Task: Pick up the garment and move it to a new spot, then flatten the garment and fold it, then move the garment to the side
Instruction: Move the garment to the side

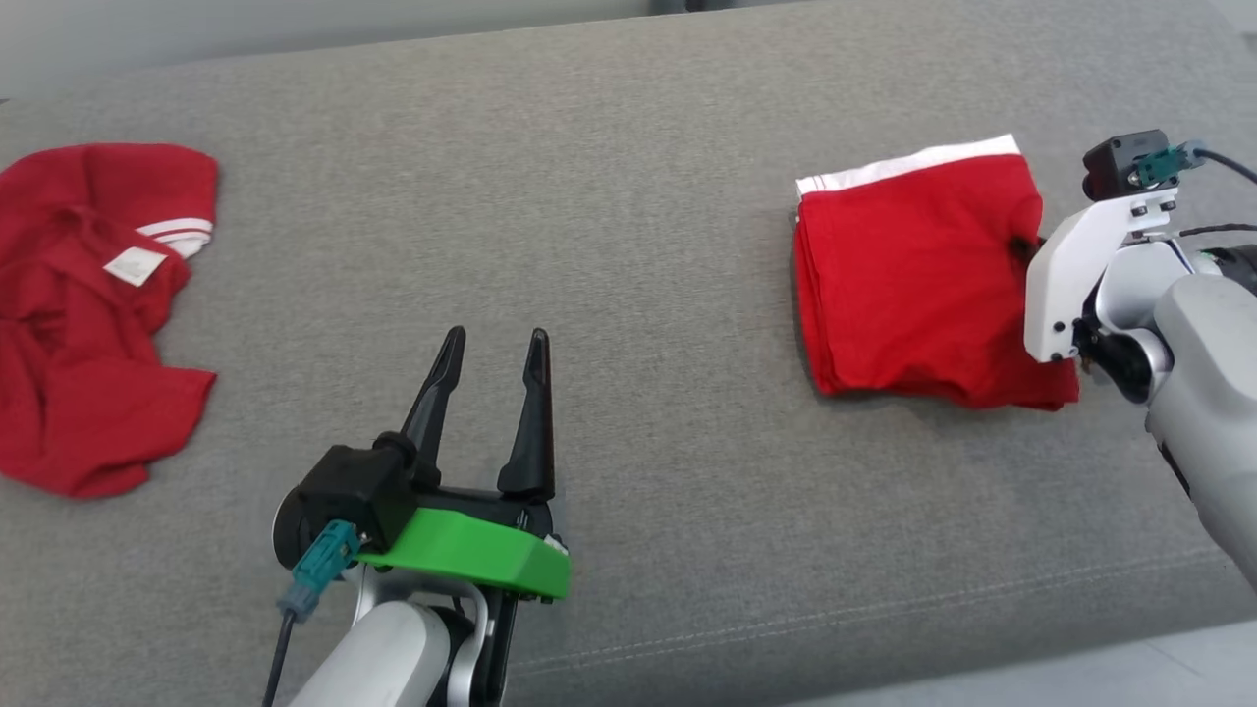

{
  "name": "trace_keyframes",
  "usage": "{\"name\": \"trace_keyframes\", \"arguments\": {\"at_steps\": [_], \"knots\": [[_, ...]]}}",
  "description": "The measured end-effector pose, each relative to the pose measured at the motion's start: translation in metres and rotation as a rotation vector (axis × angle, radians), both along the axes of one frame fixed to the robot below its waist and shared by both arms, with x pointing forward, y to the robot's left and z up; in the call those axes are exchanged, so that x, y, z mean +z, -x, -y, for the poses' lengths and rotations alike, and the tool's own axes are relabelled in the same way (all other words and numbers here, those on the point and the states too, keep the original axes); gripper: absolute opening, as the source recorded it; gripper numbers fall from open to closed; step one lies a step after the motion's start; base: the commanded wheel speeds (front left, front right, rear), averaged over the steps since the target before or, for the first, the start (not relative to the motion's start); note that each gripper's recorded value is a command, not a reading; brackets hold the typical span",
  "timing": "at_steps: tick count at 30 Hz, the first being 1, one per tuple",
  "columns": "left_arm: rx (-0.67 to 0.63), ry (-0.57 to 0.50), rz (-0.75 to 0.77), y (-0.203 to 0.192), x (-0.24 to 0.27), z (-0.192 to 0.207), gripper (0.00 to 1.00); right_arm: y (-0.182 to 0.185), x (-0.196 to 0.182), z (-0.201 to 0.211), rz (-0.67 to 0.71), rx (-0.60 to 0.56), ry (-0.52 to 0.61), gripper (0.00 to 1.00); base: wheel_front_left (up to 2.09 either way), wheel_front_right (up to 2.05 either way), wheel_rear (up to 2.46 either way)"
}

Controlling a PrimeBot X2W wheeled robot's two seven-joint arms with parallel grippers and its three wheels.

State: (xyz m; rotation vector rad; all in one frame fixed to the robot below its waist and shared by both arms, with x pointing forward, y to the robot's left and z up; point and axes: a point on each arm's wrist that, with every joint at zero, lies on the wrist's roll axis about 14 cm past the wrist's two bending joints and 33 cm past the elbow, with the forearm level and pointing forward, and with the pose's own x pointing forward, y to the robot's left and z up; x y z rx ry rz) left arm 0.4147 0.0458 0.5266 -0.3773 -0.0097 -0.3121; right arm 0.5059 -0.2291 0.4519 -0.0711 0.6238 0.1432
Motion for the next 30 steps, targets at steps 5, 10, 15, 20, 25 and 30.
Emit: {"name": "trace_keyframes", "arguments": {"at_steps": [5, 10, 15, 20, 25, 30], "knots": [[-0.113, 0.001, 0.008, -0.009, 0.0, 0.037, 1.0, 0.01, 0.016, 0.053, 0.039, -0.106, 0.036, 0.0, 0.0, 0.0, 0.0], [-0.207, 0.01, 0.0, -0.017, -0.007, 0.069, 1.0, 0.021, 0.023, 0.095, 0.065, -0.201, 0.066, 0.0, 0.0, 0.0, 0.0], [-0.245, 0.01, -0.039, -0.022, -0.023, 0.08, 1.0, 0.019, 0.012, 0.104, 0.054, -0.214, 0.105, 0.0, 0.0, 0.0, 0.0], [-0.234, -0.001, -0.043, -0.029, -0.028, 0.076, 1.0, 0.006, 0.013, 0.113, 0.074, -0.208, 0.17, 0.0, 0.0, 0.0, 0.0], [-0.208, -0.01, -0.022, -0.033, -0.024, 0.065, 1.0, -0.011, 0.024, 0.129, 0.11, -0.221, 0.235, 0.0, 0.0, 0.0, 0.0], [-0.193, -0.009, -0.021, -0.038, -0.022, 0.057, 1.0, -0.019, 0.03, 0.161, 0.12, -0.266, 0.319, 0.0, 0.0, 0.0, 0.0]]}}
